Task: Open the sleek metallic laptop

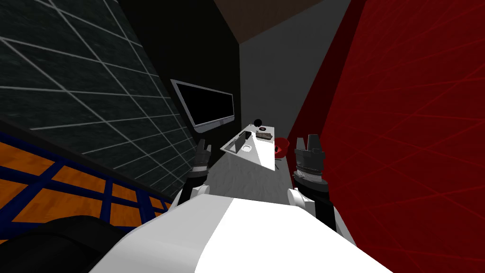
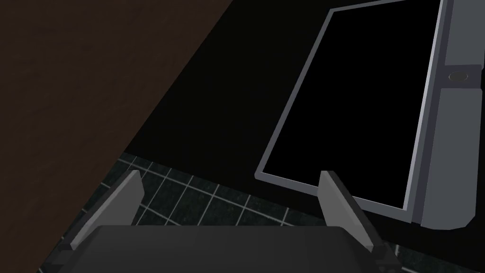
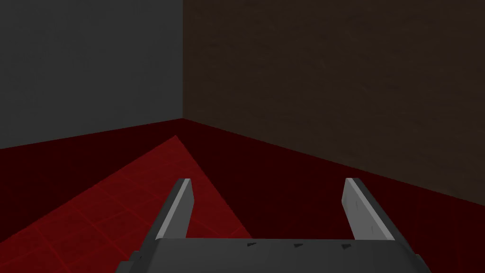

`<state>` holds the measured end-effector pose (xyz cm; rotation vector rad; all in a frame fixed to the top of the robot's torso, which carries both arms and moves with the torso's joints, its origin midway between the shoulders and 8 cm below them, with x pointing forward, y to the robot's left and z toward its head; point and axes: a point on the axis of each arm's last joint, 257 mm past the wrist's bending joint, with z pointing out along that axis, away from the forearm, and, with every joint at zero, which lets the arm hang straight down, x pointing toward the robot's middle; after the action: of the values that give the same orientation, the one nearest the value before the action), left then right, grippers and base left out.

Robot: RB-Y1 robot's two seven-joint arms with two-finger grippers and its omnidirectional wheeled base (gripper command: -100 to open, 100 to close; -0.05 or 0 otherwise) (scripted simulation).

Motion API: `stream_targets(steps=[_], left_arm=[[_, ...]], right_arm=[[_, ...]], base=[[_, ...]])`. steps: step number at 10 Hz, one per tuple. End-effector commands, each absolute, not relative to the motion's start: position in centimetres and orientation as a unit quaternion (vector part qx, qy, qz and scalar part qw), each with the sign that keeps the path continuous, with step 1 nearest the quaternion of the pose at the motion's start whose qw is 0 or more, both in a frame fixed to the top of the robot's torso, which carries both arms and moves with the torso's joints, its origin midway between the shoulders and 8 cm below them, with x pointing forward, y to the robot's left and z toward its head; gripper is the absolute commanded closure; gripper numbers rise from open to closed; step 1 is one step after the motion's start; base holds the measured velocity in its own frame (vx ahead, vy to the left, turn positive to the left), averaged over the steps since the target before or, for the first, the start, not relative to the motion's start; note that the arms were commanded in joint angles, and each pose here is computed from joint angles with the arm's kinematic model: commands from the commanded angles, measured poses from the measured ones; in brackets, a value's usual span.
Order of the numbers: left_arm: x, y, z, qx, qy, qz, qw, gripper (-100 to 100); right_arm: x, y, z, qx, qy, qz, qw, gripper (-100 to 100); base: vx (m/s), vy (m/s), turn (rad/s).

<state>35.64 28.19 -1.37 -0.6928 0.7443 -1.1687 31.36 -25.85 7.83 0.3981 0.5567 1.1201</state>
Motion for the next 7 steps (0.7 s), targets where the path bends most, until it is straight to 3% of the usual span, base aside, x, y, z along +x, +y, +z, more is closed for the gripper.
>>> stream_targets(steps=[1, 7], left_arm=[[35.64, 28.19, -1.37, -0.313, 0.336, -0.528, 0.715, 0], [35.63, 28.19, -1.36, -0.313, 0.336, -0.528, 0.715, 0]], right_arm=[[31.36, -25.85, 7.84, 0.185, 0.259, 0.521, 0.792, 0], [31.35, -25.85, 7.85, 0.185, 0.259, 0.521, 0.792, 0]], base=[[0.0, 0.0, 0.0], [0.0, 0.0, 0.0]])
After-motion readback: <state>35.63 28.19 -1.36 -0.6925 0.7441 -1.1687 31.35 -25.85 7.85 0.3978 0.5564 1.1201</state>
